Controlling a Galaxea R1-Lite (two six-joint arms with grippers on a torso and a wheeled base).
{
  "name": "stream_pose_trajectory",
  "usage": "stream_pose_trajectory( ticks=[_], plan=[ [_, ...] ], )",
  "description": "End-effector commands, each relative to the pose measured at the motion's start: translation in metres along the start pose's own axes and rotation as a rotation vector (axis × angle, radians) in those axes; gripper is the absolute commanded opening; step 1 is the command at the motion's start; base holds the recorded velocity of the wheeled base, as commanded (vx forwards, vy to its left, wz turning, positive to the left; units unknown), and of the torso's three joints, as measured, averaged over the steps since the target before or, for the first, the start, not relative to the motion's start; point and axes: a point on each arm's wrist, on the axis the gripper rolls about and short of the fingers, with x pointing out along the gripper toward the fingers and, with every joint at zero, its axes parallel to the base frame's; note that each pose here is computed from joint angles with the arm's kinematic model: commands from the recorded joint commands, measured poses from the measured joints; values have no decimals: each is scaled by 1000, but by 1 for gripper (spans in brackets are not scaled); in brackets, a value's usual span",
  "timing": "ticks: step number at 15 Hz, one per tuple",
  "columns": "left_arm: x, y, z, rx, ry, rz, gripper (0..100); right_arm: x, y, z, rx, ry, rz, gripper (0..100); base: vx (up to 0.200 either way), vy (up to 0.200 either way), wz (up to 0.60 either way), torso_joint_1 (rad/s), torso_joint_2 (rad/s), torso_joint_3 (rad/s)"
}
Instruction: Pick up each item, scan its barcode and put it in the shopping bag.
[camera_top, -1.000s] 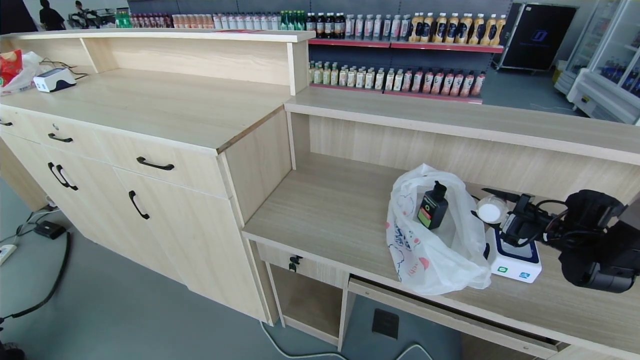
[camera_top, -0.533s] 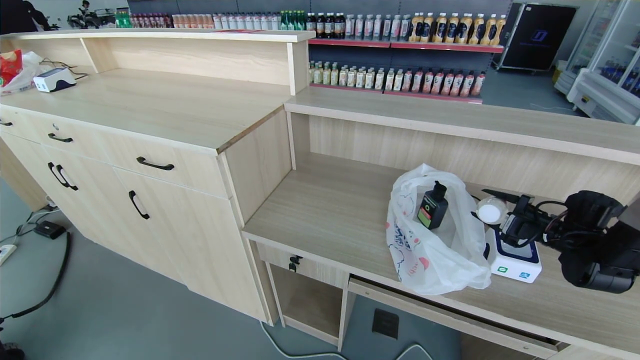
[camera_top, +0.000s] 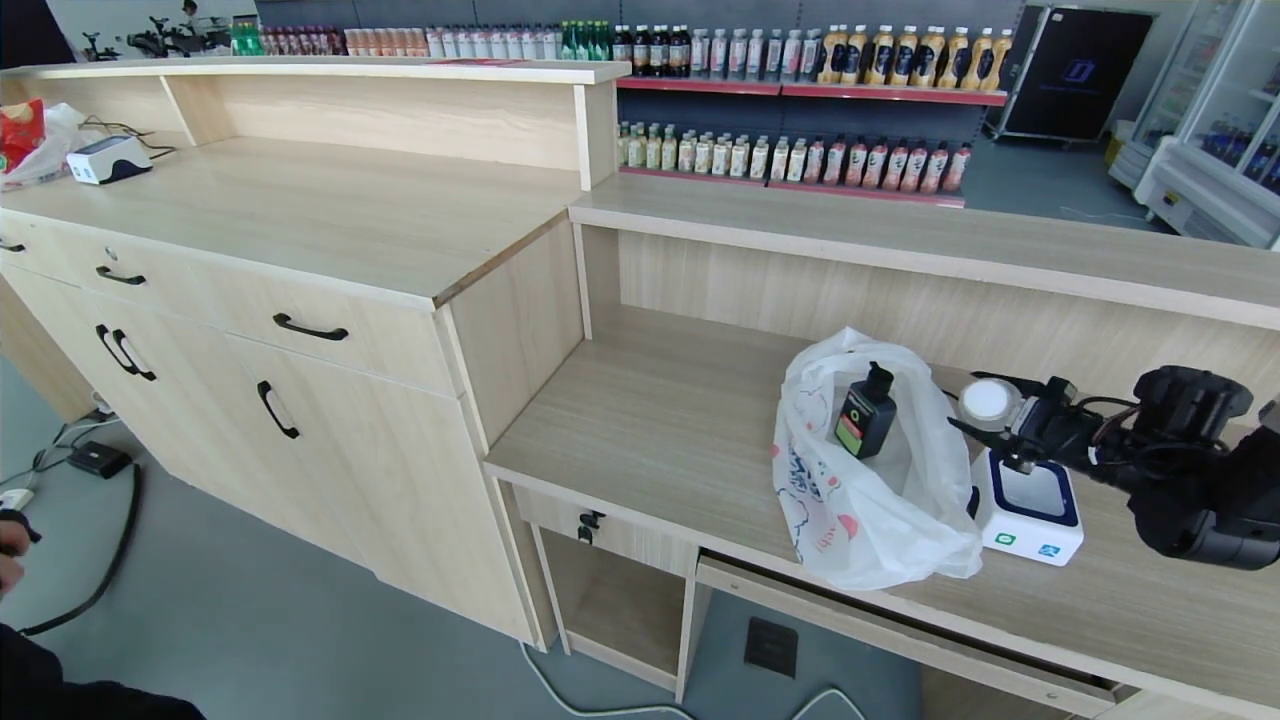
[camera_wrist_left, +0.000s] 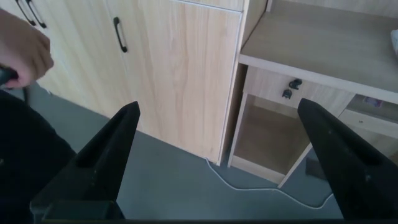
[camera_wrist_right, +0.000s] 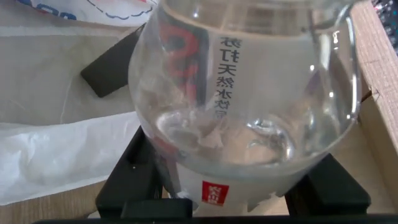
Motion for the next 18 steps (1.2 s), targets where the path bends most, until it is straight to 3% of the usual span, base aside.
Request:
stream_pose_trajectory(
  ticks=[1,3,5,9,12,14,18],
  plan=[
    [0,0,0,0,0,1,100,-14,-52,42,136,82,-79,0,0,0,0,0,0,0],
    [0,0,0,0,0,1,100,-21,-89,81,354,167,-185,0,0,0,0,0,0,0],
    [0,0,0,0,0,1,100,-35,-104,115,537,285,-302,0,0,0,0,0,0,0],
    [0,0,0,0,0,1,100,-57,-91,141,708,424,-389,0,0,0,0,0,0,0],
    [0,0,0,0,0,1,100,-42,-82,156,777,508,-487,0,0,0,0,0,0,0],
    [0,0,0,0,0,1,100,-37,-77,160,784,504,-471,0,0,0,0,0,0,0],
    [0,0,0,0,0,1,100,-24,-69,158,845,492,-452,0,0,0,600,2,4,2]
  ],
)
